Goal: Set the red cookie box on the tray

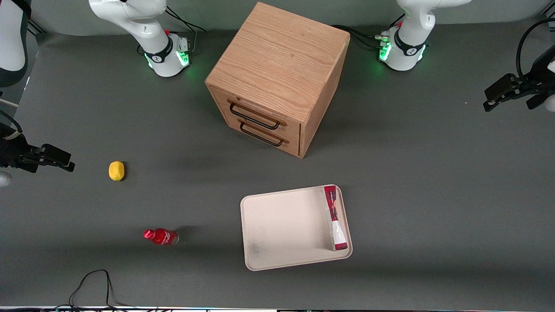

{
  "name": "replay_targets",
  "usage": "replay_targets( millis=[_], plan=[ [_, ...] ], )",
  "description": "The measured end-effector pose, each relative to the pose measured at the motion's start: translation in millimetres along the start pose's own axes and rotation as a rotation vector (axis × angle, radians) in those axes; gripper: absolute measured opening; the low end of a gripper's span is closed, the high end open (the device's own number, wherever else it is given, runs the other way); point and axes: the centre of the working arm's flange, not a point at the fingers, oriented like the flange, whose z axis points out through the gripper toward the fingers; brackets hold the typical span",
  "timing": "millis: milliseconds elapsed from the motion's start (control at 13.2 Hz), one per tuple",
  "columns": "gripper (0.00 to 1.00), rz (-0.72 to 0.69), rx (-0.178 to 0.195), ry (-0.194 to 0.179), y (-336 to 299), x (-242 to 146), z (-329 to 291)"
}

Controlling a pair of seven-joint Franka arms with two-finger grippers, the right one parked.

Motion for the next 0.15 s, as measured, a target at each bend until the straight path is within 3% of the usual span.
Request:
replay_targets(
  millis=[152],
  plan=[
    [1.00, -0.010, -0.008, -0.001, -1.1, 0.1, 0.0]
  ],
)
